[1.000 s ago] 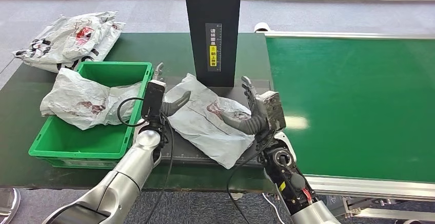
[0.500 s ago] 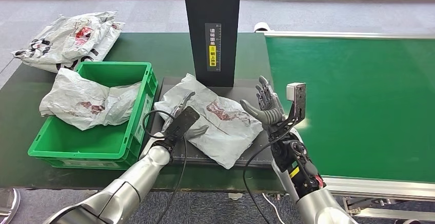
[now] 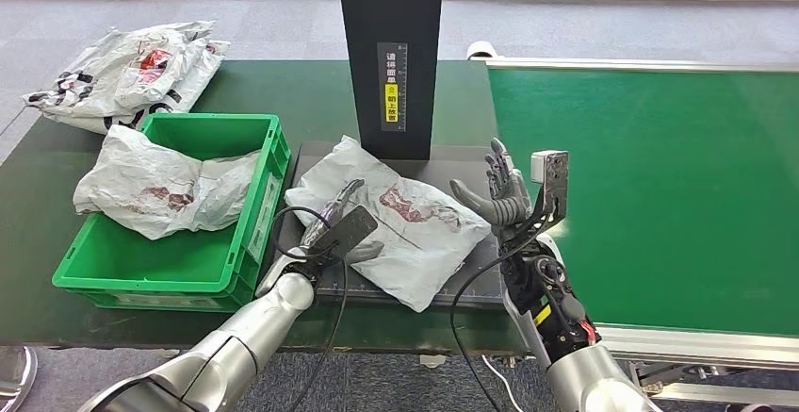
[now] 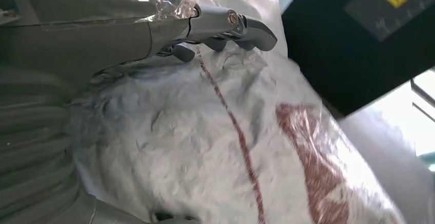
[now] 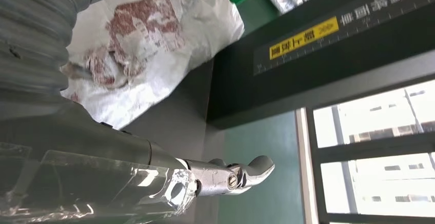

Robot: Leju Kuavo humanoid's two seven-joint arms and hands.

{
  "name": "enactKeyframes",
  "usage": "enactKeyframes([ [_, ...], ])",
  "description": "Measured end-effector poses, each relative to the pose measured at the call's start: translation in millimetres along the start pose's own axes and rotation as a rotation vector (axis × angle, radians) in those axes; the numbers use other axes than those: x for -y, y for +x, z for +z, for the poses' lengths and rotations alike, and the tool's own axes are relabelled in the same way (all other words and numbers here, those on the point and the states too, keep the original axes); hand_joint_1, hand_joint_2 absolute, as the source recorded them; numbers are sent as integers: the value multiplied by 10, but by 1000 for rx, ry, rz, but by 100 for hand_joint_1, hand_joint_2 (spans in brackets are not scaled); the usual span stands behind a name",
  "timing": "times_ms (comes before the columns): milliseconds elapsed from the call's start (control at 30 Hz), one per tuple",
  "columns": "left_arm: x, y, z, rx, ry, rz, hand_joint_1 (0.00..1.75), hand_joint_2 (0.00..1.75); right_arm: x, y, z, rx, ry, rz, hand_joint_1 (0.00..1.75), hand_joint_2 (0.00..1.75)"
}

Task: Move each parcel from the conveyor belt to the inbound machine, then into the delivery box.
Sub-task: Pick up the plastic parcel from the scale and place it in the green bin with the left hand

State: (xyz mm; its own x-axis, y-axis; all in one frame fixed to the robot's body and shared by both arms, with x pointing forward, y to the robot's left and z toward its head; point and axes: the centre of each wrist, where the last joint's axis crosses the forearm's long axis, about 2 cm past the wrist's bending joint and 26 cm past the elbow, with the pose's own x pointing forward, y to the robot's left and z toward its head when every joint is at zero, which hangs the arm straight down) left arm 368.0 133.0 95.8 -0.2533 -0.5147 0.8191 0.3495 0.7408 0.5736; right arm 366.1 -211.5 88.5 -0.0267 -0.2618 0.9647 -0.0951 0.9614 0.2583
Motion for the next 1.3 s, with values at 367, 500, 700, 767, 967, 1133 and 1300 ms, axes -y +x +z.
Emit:
enactKeyframes([
  [367, 100, 29, -7, -52, -261, -475, 175, 175, 75, 74, 12, 53, -3, 86, 0, 175],
  [500, 111, 18, 2, -51, -256, -520, 175, 175, 27, 91, 8, 54, 16, 95, 0, 175],
  [700, 98, 27, -8, -53, -245, -557, 175, 175, -23, 89, 5, 43, 31, 94, 0, 175],
  [767, 97, 28, -9, -51, -242, -572, 175, 175, -30, 89, 5, 42, 34, 95, 0, 175],
  [967, 94, 33, -12, -45, -245, -609, 175, 175, -59, 87, 3, 41, 44, 91, 0, 175],
  [1133, 88, 34, -14, -44, -236, -619, 175, 175, -81, 84, 3, 40, 52, 84, 0, 175],
  [1300, 76, 43, -19, -37, -193, -626, 175, 175, -88, 81, 3, 39, 54, 82, 0, 175],
])
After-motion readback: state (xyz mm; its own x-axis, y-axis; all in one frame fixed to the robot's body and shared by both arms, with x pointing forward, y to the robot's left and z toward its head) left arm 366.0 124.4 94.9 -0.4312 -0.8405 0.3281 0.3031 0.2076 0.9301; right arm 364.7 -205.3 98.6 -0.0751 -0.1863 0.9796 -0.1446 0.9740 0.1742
